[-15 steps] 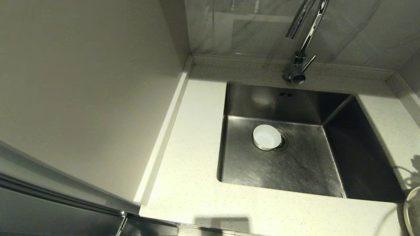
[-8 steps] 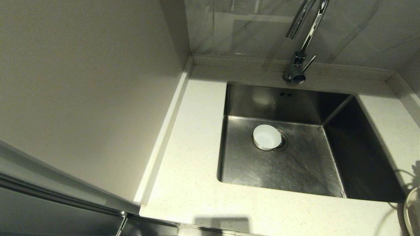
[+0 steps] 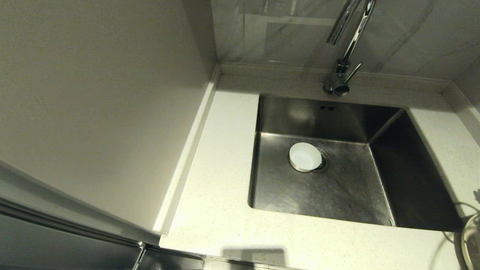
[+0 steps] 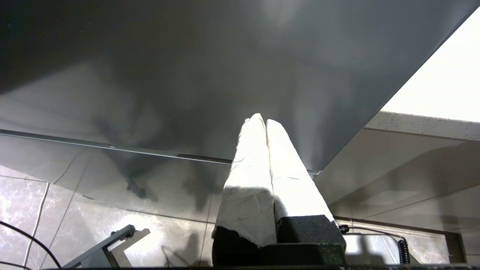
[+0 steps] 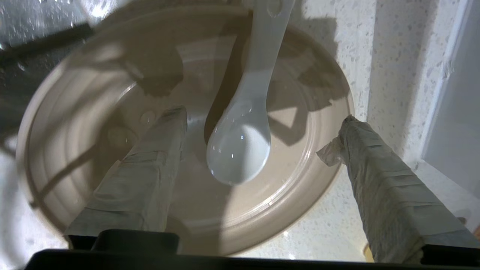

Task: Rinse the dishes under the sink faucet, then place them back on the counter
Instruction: Put a spoon into the sink

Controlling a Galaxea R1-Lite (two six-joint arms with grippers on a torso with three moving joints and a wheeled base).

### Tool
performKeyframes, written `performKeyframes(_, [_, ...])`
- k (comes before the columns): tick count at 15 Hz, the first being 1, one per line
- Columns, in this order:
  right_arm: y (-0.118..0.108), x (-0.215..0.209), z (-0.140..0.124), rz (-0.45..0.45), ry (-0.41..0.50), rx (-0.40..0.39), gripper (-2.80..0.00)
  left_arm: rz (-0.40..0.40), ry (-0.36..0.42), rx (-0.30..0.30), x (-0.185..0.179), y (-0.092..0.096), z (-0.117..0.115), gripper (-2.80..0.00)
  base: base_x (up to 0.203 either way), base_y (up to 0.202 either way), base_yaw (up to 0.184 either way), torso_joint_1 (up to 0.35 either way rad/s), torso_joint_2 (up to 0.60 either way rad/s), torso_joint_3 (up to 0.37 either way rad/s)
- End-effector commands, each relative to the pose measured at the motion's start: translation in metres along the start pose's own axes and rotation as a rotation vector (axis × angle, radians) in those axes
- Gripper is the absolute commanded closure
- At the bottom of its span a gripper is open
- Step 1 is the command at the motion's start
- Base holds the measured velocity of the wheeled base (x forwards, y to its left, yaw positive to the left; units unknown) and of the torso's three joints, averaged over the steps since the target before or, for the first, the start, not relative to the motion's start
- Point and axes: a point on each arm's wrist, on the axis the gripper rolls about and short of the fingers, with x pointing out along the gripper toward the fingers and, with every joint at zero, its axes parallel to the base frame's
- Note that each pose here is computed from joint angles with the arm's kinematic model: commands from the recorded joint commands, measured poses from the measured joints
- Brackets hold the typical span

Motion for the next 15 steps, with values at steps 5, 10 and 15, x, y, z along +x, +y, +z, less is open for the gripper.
performKeyframes(5, [0.0007,0.0112,-0.0029,0.007,0.042,0.007,-2.80,0.000,-0.004,0.000,-0.0002,0.0000,0.0000,0.00,0.000,0.000,0.000,0.000,0.00,0.000])
performKeyframes(10, [0.0031,0.0133,-0.0068,0.018,0.057,0.003,-2.80,0.000,-0.004,0.000,-0.0002,0.0000,0.0000,0.00,0.000,0.000,0.000,0.000,0.00,0.000])
performKeyframes(15, [0.0045,0.0155,-0.0043,0.072,0.051,0.003,-2.80,0.000,-0.004,0.000,-0.0002,0.0000,0.0000,0.00,0.000,0.000,0.000,0.000,0.00,0.000])
